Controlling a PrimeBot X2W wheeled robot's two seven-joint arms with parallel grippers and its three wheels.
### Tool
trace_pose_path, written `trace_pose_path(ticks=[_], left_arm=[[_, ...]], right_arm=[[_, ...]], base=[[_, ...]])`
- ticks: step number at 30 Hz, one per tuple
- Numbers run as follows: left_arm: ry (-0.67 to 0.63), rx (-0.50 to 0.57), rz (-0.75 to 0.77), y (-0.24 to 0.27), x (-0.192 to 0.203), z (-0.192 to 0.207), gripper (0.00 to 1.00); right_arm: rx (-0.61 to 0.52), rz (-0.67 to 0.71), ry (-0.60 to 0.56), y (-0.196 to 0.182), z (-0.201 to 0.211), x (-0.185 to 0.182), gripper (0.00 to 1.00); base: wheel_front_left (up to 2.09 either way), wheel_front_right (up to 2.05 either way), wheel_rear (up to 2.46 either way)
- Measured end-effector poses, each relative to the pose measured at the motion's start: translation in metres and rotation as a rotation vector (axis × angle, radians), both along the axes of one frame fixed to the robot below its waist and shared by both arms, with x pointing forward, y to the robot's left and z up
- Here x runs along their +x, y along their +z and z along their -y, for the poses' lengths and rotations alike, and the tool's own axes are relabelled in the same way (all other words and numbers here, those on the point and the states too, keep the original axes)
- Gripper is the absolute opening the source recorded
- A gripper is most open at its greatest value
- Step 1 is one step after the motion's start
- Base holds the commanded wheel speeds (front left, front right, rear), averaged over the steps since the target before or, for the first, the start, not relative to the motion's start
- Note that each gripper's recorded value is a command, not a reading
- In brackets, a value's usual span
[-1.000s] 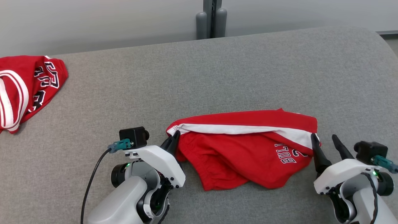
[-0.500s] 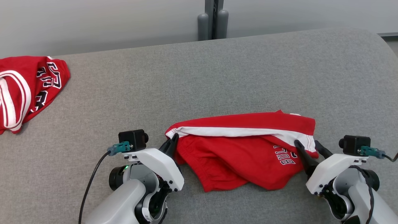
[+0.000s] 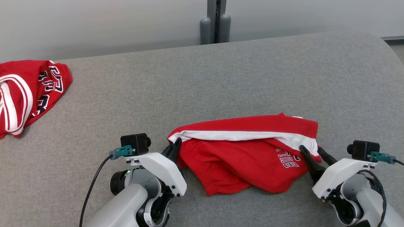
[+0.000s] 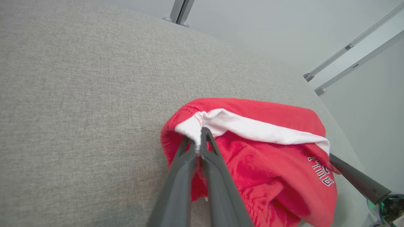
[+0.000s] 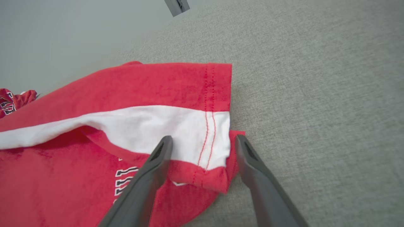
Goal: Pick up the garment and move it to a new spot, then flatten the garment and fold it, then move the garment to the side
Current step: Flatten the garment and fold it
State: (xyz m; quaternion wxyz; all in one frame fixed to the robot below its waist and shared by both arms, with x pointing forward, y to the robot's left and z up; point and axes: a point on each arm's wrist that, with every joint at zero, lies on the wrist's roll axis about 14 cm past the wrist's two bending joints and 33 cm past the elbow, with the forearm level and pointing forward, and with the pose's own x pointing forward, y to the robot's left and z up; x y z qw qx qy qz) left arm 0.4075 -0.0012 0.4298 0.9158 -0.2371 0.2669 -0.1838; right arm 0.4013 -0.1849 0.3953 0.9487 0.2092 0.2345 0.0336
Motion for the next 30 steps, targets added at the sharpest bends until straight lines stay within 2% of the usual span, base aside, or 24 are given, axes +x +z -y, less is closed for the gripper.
trace_pose_path(ticks=[4, 8, 15, 22, 24, 27, 30], left_arm=[[-0.003, 0.000, -0.004, 0.000, 0.000, 0.000, 0.00], [-0.001, 0.002, -0.007, -0.002, 0.000, -0.001, 0.00], [0.007, 0.007, -0.013, -0.004, 0.001, -0.005, 0.00], [0.002, 0.005, -0.013, -0.004, 0.001, -0.003, 0.00], [0.001, 0.004, -0.014, -0.004, 0.002, -0.003, 0.00], [0.001, 0.004, -0.016, -0.005, 0.002, -0.003, 0.00], [0.004, 0.005, -0.019, -0.006, 0.002, -0.004, 0.00]], right_arm=[[0.066, -0.023, -0.021, -0.003, -0.007, 0.000, 1.00], [0.138, -0.029, -0.037, 0.000, -0.013, 0.006, 0.92], [0.166, 0.011, -0.037, 0.011, -0.013, 0.015, 0.80], [0.160, 0.064, -0.017, 0.024, -0.011, 0.018, 0.76], [0.152, 0.051, 0.000, 0.022, -0.012, 0.016, 0.71], [0.144, 0.026, 0.020, 0.017, -0.015, 0.013, 0.50], [0.134, 0.012, 0.030, 0.013, -0.015, 0.014, 0.43]], base=[[0.00, 0.00, 0.00], [0.00, 0.00, 0.00], [0.00, 0.00, 0.00], [0.00, 0.00, 0.00], [0.00, 0.00, 0.00], [0.00, 0.00, 0.00], [0.00, 0.00, 0.00]])
